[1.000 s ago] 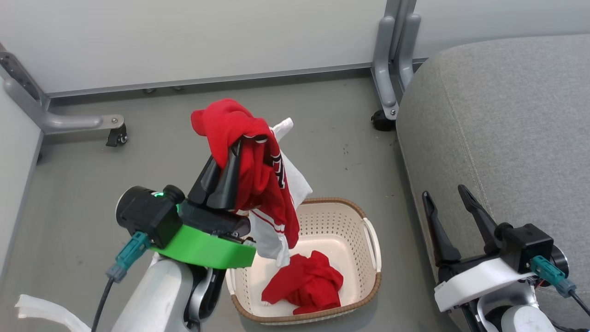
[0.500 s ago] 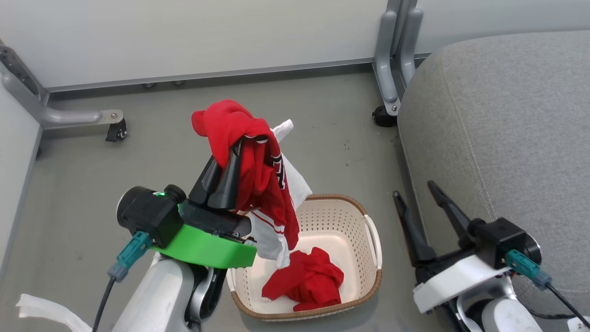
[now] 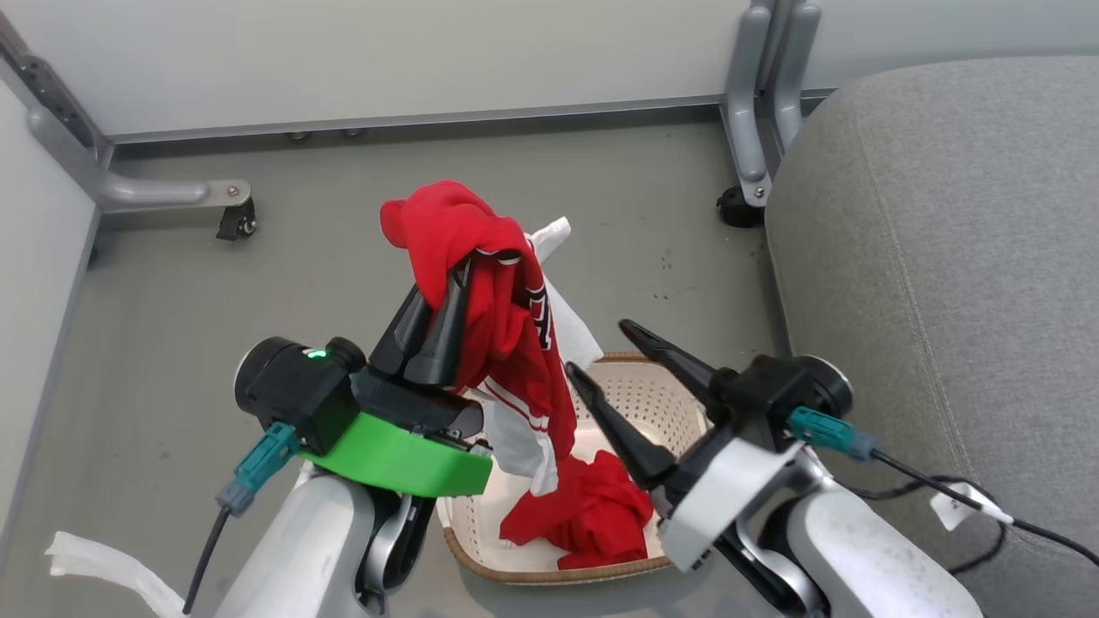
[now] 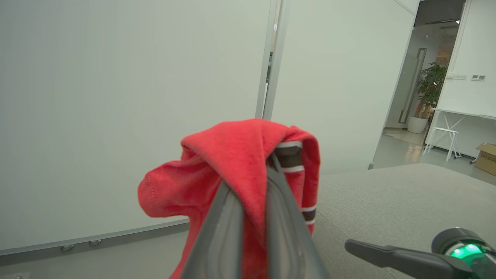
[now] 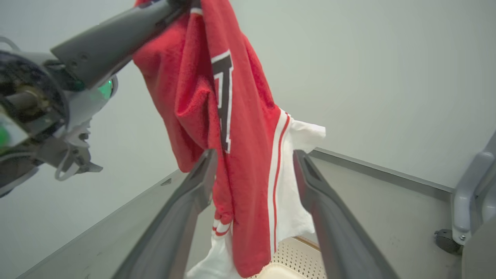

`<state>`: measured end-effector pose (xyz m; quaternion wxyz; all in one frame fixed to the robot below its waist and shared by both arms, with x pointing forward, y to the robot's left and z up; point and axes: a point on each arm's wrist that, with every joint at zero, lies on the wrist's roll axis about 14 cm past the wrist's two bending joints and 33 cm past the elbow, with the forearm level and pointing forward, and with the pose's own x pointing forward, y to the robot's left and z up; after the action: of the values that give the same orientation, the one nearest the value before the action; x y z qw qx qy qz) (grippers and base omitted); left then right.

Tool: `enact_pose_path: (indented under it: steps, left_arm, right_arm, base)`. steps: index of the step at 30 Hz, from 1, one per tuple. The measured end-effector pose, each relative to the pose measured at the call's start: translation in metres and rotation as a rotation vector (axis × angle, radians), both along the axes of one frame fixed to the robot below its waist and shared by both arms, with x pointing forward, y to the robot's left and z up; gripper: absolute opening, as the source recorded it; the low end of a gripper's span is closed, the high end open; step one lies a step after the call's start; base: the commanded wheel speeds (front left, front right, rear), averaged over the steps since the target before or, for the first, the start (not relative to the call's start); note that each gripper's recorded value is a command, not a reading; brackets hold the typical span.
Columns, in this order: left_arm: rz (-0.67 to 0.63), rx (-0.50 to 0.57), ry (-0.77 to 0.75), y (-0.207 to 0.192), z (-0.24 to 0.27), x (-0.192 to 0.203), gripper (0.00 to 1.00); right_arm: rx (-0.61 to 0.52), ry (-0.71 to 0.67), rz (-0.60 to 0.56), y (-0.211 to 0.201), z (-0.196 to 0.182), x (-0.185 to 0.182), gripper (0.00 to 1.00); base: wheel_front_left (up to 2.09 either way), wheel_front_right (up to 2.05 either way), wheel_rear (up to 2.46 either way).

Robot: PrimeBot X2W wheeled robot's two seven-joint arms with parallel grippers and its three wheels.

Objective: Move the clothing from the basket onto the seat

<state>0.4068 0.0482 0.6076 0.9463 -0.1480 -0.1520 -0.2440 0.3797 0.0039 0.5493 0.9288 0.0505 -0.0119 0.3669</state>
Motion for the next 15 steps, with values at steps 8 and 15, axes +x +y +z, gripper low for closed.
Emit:
enact_pose_path:
  steps: [8, 15]
  left_arm:
    - [0.001, 0.004, 0.009, 0.001, -0.003, 0.0, 0.0]
    - [-0.018, 0.005, 0.014, -0.005, -0.005, -0.001, 0.0]
  right_arm:
    - [-0.017, -0.005, 0.123, 0.038, 0.001, 0.006, 1.0]
    - [-0.011, -0.01, 0.167, 0.06, 0.003, 0.018, 1.0]
  base:
    - [0.0, 0.0, 0.0]
    - [0.0, 0.0, 0.0]
